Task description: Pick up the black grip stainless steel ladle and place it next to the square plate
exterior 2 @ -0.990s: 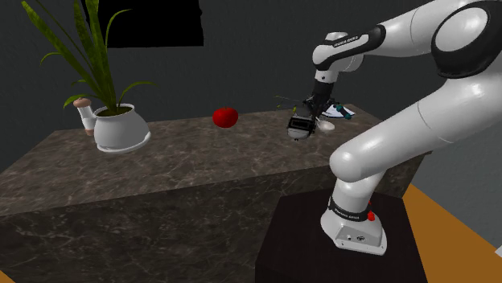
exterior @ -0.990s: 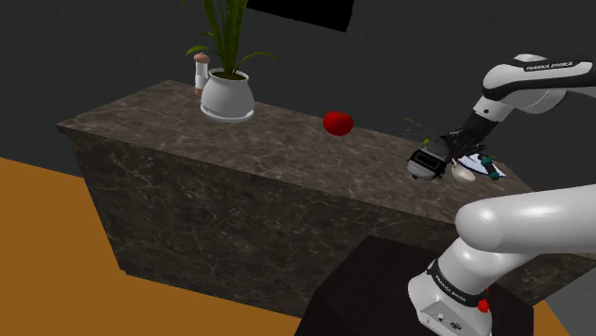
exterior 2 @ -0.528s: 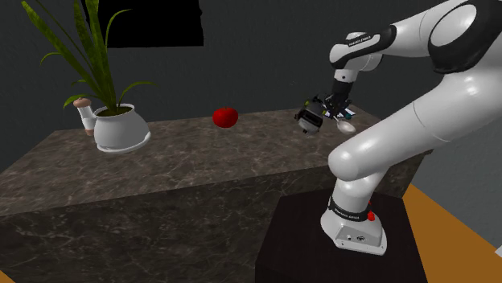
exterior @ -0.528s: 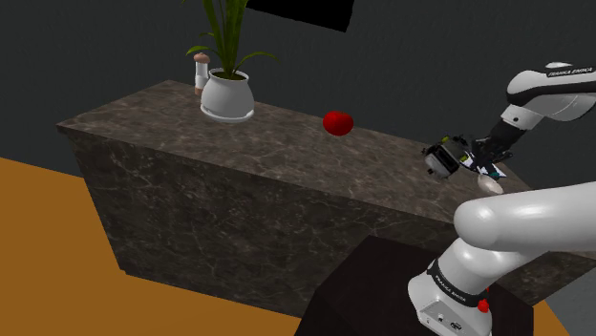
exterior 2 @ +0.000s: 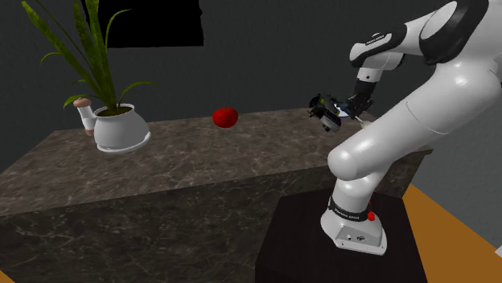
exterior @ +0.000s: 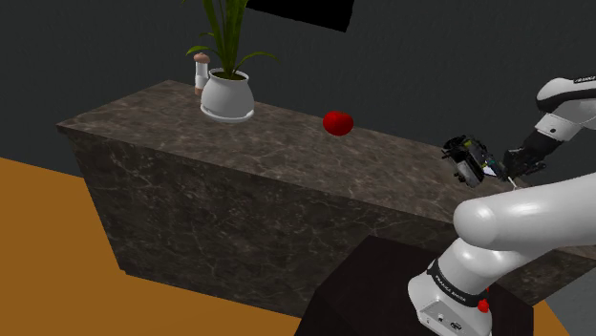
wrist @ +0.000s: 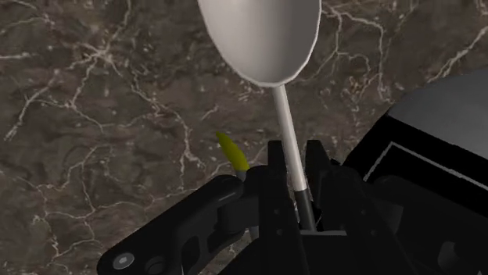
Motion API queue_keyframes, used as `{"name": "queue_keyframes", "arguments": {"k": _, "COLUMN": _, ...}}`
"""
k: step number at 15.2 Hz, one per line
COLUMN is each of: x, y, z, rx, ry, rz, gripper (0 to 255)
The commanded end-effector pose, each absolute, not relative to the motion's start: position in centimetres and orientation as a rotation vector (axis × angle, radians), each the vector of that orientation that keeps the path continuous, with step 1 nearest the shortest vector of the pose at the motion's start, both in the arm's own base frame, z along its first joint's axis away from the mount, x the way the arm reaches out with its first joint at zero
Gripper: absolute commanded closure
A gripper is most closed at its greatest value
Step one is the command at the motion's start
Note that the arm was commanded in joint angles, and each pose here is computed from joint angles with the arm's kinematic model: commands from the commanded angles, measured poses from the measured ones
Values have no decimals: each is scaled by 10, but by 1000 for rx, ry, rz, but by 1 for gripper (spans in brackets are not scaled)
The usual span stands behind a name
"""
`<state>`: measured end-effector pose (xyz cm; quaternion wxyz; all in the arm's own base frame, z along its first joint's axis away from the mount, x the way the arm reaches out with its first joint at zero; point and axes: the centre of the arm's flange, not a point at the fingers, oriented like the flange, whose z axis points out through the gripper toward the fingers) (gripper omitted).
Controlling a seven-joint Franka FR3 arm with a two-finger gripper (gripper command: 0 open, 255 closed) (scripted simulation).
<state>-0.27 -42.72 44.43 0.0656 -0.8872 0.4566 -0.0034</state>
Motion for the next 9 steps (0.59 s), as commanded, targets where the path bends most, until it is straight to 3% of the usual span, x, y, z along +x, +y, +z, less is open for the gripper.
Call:
{"name": "queue_keyframes", "arguments": {"k": 1, "x": -27, "y": -447, "z": 449, "rx": -2697, "ry": 1391, "rz": -40, "gripper": 255}}
{"name": "queue_keyframes", "arguments": {"k": 9, "x": -109, "y": -497, "z": 449, "rx": -2697, "ry": 1391, "rz": -40, "gripper": 255}}
